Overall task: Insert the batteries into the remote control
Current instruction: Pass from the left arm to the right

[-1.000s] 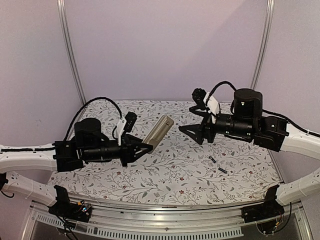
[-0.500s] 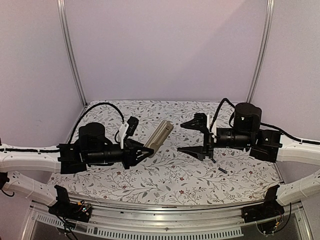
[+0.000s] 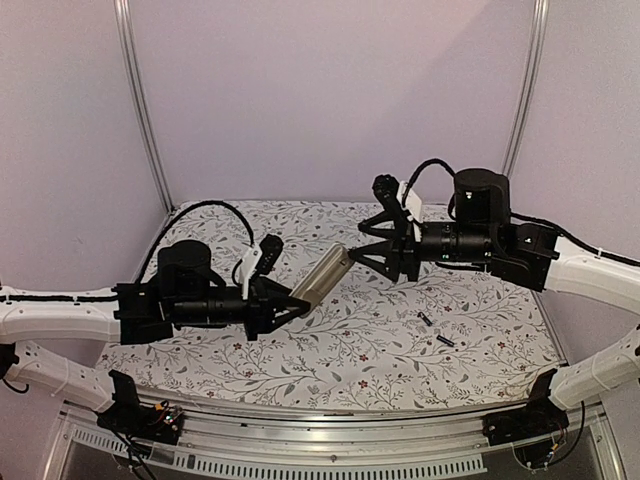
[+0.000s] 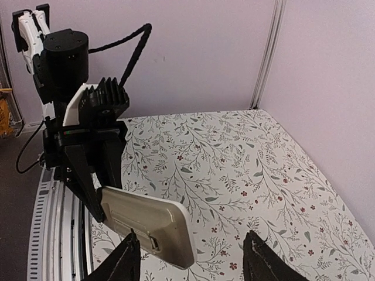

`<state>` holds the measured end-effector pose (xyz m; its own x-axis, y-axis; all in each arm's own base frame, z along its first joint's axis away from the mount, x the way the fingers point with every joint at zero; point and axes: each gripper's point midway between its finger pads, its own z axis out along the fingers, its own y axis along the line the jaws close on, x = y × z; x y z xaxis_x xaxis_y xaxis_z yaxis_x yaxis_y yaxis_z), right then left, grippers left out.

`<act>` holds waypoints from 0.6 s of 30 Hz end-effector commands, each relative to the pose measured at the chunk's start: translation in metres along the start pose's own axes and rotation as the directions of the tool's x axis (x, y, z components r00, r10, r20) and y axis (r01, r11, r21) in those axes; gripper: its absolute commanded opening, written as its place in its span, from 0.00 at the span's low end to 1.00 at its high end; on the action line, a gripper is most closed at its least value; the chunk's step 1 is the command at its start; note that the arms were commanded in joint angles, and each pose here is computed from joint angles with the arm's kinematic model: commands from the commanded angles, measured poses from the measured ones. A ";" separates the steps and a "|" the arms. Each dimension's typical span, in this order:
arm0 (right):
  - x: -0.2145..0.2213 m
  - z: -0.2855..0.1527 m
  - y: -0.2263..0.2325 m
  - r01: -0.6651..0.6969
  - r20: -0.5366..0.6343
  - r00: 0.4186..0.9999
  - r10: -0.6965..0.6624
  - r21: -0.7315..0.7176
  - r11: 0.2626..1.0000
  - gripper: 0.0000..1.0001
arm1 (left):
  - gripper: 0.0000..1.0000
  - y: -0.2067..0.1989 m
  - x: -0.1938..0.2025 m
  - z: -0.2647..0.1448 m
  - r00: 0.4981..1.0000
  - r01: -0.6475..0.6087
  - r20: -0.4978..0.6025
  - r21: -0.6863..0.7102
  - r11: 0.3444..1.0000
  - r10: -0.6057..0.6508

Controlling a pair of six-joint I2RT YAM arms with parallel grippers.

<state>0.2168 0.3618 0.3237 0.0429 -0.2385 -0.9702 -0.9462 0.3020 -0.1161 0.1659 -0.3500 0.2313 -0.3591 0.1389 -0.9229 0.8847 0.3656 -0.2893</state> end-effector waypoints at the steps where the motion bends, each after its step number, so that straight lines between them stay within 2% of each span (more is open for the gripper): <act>1: 0.023 0.000 0.001 -0.066 -0.136 0.989 0.059 -0.042 0.997 0.57 | 0.00 -0.008 -0.006 0.000 0.998 -0.056 -0.009 0.029 0.998 0.057; 7: 0.032 -0.003 0.015 -0.029 -0.165 0.986 0.005 -0.144 0.989 0.56 | 0.00 -0.016 -0.001 0.007 0.996 -0.070 -0.053 0.084 0.994 0.075; 10: 0.039 -0.001 0.027 -0.039 -0.180 0.984 -0.004 -0.238 0.971 0.61 | 0.00 -0.018 0.001 0.008 0.994 -0.081 -0.061 0.101 0.992 0.088; 15: 0.044 -0.005 0.040 0.063 -0.155 0.981 -0.119 -0.325 0.943 0.67 | 0.00 -0.016 0.005 0.010 0.988 -0.110 -0.103 0.093 0.990 0.119; 18: 0.047 -0.006 0.035 0.165 -0.142 0.966 -0.216 -0.307 0.937 0.82 | 0.00 -0.016 0.004 0.013 0.985 -0.112 -0.120 0.097 0.989 0.123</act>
<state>0.1883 0.3589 0.2743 0.0567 -0.4187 -0.9064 -0.9959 0.0407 -0.0810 0.1553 -0.3612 0.2198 -0.3128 0.2709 -0.9104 0.9292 0.2860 -0.2342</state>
